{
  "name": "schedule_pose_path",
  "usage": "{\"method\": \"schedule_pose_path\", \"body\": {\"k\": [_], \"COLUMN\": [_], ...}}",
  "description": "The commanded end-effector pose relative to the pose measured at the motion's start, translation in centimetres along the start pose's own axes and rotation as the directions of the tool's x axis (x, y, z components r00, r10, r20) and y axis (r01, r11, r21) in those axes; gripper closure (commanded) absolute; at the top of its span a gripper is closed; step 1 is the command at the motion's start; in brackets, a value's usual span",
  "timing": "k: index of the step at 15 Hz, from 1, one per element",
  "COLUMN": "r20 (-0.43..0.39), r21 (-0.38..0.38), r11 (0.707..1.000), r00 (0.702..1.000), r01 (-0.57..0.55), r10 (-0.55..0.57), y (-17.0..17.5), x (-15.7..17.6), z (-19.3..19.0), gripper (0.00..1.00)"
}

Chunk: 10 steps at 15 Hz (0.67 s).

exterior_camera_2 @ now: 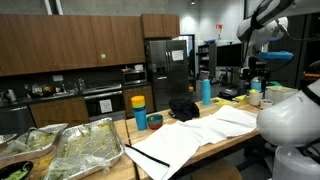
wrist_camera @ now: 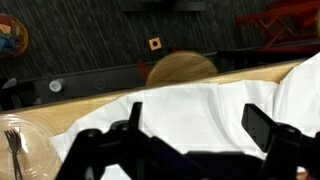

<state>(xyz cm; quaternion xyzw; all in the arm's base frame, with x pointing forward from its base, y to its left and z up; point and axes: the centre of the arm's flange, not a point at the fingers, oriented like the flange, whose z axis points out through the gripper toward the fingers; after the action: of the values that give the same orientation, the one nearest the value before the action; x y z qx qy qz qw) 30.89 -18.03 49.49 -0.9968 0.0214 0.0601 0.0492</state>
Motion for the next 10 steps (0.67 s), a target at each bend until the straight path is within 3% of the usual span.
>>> {"method": "schedule_pose_path", "body": {"k": [1,6,9,10], "r20": [-0.072,-0.182,-0.197,-0.17], "r21": [0.005,-0.035,-0.089,-0.091], "r11": [1.0,0.998,0.993,0.988], "r00": [0.997,0.982,0.979,0.98], "r01": [-0.003,-0.051,-0.076,-0.124], "r10": [0.003,0.044,0.057,0.107], "y": [1.5,2.9,3.5,3.9], "x": [1.8,5.4,8.1,9.0], "z": [0.6,1.5,2.5,2.6], "gripper": [0.0,0.0,0.0,0.0]}}
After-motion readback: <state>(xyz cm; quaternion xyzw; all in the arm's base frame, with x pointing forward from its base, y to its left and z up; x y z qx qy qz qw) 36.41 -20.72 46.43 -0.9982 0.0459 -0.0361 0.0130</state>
